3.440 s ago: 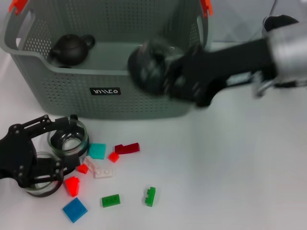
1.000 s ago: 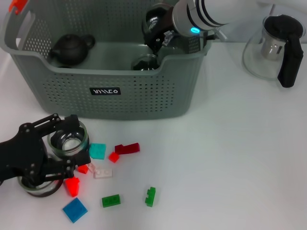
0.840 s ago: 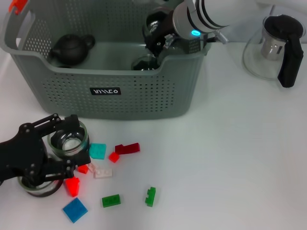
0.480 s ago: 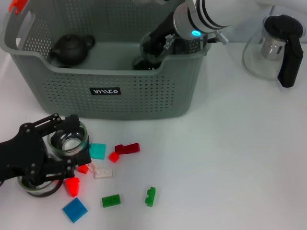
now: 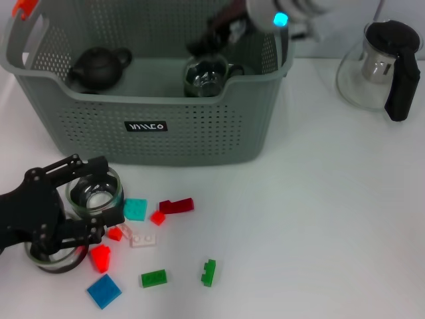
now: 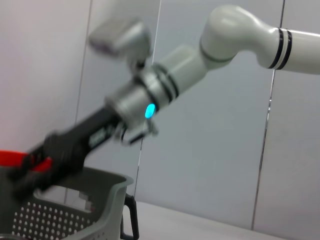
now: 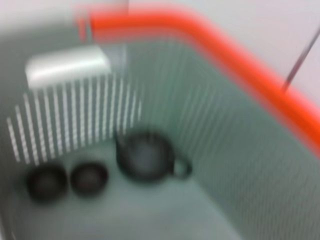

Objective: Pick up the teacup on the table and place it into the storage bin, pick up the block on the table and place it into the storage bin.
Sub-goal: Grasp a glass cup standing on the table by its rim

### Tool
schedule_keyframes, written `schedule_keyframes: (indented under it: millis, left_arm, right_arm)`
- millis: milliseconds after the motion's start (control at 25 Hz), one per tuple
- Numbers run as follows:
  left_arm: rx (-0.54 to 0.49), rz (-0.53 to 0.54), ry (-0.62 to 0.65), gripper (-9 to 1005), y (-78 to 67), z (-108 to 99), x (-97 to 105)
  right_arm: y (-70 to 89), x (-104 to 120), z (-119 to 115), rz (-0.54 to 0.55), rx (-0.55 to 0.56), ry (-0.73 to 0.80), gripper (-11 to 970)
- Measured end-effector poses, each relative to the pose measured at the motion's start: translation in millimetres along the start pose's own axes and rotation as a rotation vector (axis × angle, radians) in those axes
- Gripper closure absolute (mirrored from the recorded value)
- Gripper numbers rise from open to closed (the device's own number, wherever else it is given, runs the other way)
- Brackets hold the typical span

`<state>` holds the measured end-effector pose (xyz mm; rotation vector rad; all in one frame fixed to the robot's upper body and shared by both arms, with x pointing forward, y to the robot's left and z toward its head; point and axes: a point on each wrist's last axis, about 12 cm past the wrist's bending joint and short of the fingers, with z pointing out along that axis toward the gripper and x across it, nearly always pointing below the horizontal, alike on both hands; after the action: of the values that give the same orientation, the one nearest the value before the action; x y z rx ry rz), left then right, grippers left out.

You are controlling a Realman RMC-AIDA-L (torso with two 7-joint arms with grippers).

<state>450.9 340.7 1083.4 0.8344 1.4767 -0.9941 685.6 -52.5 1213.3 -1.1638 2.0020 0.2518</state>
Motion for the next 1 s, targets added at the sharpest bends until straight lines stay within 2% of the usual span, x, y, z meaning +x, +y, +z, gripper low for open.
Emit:
schedule_keyframes:
  millis: [80,200,360,480,640,840,1000]
  left_arm:
    - [-0.002,0.001,-0.003,133,0.0,0,0]
    - [-0.015,0.002,-0.01,133,0.3,-2,-1]
    - [-0.03,0.003,-0.019,133,0.5,-4,-1]
    - [-0.034,0.004,-0.022,133,1.4,-4,-1]
    - [-0.041,0.007,-0.023,133,3.0,-3,-2]
    - [-0.038,0.012,-0.023,133,4.9,-3,-4]
    - [-0.041,0.013,-0.021,133,5.6,-3,-4]
  right_arm:
    - [-7.9,-13,-28,0.028,-0.026,-0.088,311]
    - [-13.7,-20,-65,0.062,-0.094,-0.201,297]
    - [-16.6,-4,-113,0.074,-0.254,-0.383,228]
    - [-14.2,25,-137,0.05,-0.367,-0.501,165]
    - [-5.6,79,-154,0.011,-0.474,-0.579,80]
    - [13.0,147,-159,-0.042,-0.498,-0.557,51]
    - [28.5,202,-154,-0.056,-0.479,-0.589,45]
